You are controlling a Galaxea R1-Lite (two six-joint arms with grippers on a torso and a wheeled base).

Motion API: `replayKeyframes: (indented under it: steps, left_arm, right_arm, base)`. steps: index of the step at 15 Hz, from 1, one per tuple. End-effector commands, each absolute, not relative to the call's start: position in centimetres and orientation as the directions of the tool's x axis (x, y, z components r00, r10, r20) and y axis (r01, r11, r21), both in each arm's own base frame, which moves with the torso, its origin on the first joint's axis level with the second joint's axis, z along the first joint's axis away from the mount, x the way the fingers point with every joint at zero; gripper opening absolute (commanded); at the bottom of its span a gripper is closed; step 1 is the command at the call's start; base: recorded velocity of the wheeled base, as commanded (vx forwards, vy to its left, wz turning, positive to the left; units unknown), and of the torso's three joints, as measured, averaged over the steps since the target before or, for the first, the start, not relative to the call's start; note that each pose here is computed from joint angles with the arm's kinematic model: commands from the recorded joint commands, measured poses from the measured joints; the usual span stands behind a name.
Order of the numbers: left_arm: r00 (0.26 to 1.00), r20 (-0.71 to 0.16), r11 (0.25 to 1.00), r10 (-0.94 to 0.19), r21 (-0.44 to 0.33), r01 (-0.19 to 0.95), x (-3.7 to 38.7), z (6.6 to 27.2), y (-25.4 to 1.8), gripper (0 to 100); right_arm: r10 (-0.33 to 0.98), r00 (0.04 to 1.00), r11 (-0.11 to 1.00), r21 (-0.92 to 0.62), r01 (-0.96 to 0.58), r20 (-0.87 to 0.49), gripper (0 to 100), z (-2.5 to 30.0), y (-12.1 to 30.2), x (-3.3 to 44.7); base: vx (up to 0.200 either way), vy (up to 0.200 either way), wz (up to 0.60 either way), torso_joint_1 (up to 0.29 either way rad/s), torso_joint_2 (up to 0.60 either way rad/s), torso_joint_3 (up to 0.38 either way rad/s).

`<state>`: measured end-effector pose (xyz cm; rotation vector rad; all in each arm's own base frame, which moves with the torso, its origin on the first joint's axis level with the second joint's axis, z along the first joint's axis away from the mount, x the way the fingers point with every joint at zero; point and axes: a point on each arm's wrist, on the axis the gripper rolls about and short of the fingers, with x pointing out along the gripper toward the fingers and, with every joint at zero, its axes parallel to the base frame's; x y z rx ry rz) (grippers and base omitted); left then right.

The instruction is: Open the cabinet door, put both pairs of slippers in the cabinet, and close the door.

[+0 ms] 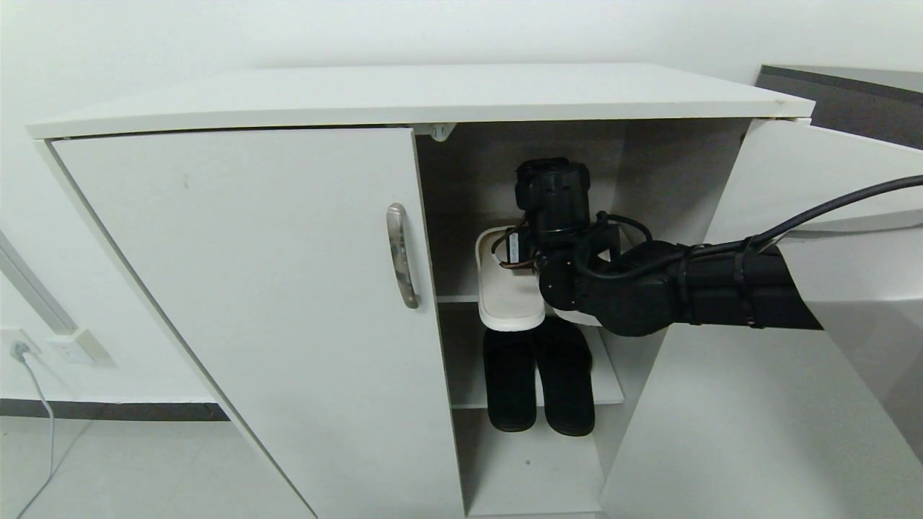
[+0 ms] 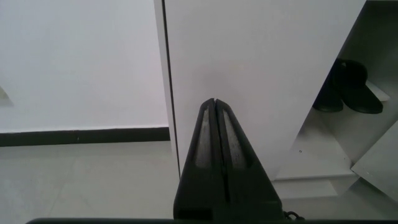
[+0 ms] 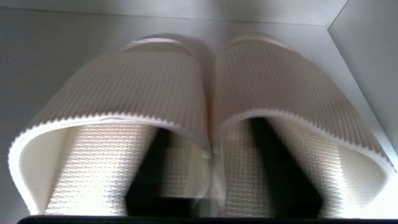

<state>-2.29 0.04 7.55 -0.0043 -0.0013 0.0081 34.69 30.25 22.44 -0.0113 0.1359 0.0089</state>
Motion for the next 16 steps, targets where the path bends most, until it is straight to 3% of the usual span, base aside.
replayKeyframes:
  steps: [1, 5, 9, 13, 14, 16]
  left_arm:
    - [1.0, 0.0, 1.0, 0.008, -0.005, -0.008, -2.3, 7.5, 0.0, 0]
    - [1.0, 0.0, 1.0, 0.008, -0.005, -0.008, -2.3, 7.5, 0.0, 0]
    - [1.0, 0.0, 1.0, 0.008, -0.006, -0.008, -2.3, 7.5, 0.0, 0]
    - [1.0, 0.0, 1.0, 0.008, -0.006, -0.008, -2.3, 7.5, 0.0, 0]
    - [1.0, 0.0, 1.0, 0.008, -0.006, -0.008, -2.3, 7.5, 0.0, 0]
    - [1.0, 0.0, 1.0, 0.006, -0.006, -0.006, -2.3, 7.5, 0.0, 0]
  right_arm:
    - [0.005, 0.99, 1.0, -0.014, -0.007, -0.138, 100, 22.4, 30.2, 34.6]
    - [0.037, 0.99, 0.999, -0.017, -0.039, -0.14, 100, 24.1, 29.3, 31.4]
    - [0.129, 0.98, 0.991, -0.01, -0.132, -0.149, 100, 25.7, 27.5, 24.6]
    - [0.219, 0.968, 0.976, 0.012, -0.22, -0.125, 100, 24.3, 25.8, 19.9]
    - [0.237, 0.963, 0.971, 0.011, -0.238, -0.126, 0, 23.0, 25.5, 18.9]
    - [0.267, 0.957, 0.964, 0.02, -0.267, -0.112, 0, 21.5, 25.3, 18.2]
  base:
    - [0.0, 0.0, 0.0, 0.0, 0.0, 0.0]
    - [0.0, 0.0, 0.0, 0.0, 0.0, 0.0]
    - [0.0, 0.0, 0.0, 0.0, 0.0, 0.0]
    - [0.0, 0.0, 0.0, 0.0, 0.0, 0.0]
    - [0.0, 0.0, 0.0, 0.0, 0.0, 0.0]
    - [0.0, 0.0, 0.0, 0.0, 0.0, 0.0]
